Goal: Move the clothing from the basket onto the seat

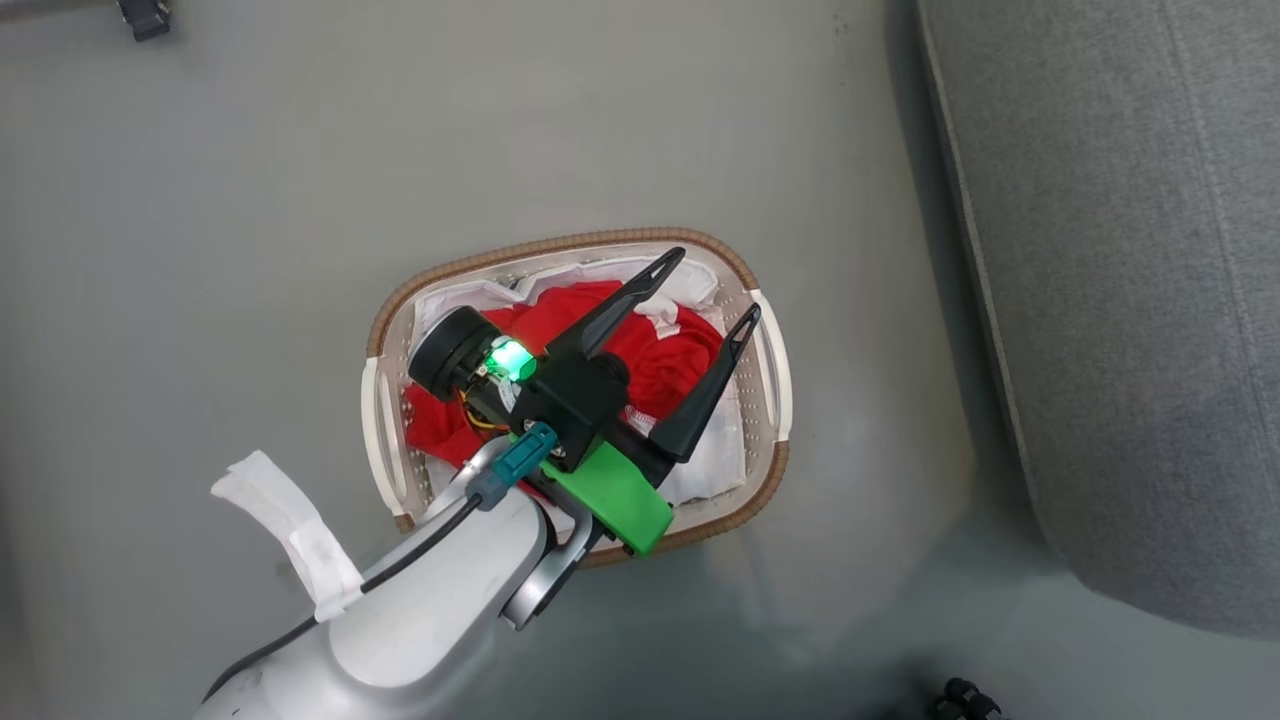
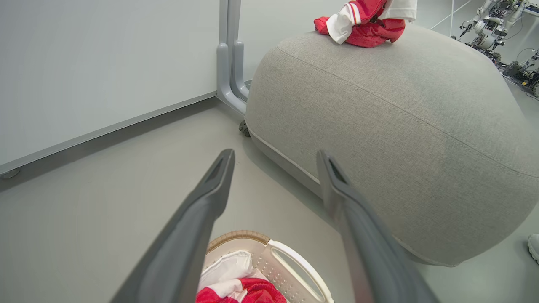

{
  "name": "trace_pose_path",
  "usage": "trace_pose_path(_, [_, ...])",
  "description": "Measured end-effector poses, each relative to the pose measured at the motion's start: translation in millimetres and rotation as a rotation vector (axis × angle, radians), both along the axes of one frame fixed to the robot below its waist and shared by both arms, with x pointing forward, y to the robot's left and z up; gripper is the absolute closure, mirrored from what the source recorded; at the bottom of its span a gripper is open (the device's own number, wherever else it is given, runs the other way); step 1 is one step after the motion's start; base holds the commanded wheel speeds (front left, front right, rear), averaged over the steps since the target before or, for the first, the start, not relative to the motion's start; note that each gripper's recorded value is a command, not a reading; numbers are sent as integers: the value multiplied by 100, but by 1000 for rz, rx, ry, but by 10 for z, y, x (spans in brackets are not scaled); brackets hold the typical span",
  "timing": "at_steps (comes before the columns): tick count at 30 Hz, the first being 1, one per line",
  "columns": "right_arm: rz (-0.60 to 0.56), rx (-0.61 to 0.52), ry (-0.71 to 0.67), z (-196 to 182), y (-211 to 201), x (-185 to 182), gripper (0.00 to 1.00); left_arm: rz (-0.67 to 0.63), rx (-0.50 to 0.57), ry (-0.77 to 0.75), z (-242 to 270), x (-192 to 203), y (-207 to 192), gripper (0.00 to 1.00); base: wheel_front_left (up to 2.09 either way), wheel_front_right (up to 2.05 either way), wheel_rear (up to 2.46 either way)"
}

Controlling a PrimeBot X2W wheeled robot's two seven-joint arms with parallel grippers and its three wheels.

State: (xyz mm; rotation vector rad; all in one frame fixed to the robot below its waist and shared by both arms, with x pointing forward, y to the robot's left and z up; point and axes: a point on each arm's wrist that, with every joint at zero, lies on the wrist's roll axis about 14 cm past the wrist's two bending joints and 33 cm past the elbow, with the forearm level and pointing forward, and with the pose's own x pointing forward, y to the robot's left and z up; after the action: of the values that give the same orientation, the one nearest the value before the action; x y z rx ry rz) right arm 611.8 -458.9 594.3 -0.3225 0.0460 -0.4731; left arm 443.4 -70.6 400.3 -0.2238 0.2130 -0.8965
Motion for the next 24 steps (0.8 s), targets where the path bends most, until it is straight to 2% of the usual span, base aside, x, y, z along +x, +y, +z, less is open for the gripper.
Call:
trace_pose_path(7, [27, 103, 224, -1352, 316, 14, 100, 20, 37, 61, -297, 24, 140, 0, 0, 0, 0])
trace_pose_path(9, [30, 126, 274, -1598, 383, -33, 100, 21, 41, 71, -340, 16, 146, 0, 0, 0, 0])
trace_pose_path(10, [30, 131, 284, -1667, 398, -54, 96, 19, 41, 75, -353, 12, 140, 0, 0, 0, 0])
trace_pose_path(11, [30, 131, 283, -1690, 402, -69, 67, 16, 39, 77, -357, 5, 129, 0, 0, 0, 0])
trace_pose_path(12, [32, 130, 281, -1699, 409, -77, 55, 14, 38, 77, -356, 3, 120, 0, 0, 0, 0])
trace_pose_path(13, [36, 129, 275, -1705, 428, -84, 0, 12, 36, 76, -352, 1, 108, 0, 0, 0, 0])
trace_pose_path(17, [67, 140, 269, -1795, 576, -141, 0, 5, 35, 71, -336, 2, 75, 0, 0, 0, 0])
trace_pose_path(24, [129, 122, 248, -1719, 772, -240, 0, 13, 24, 48, -214, 34, 36, 0, 0, 0, 0])
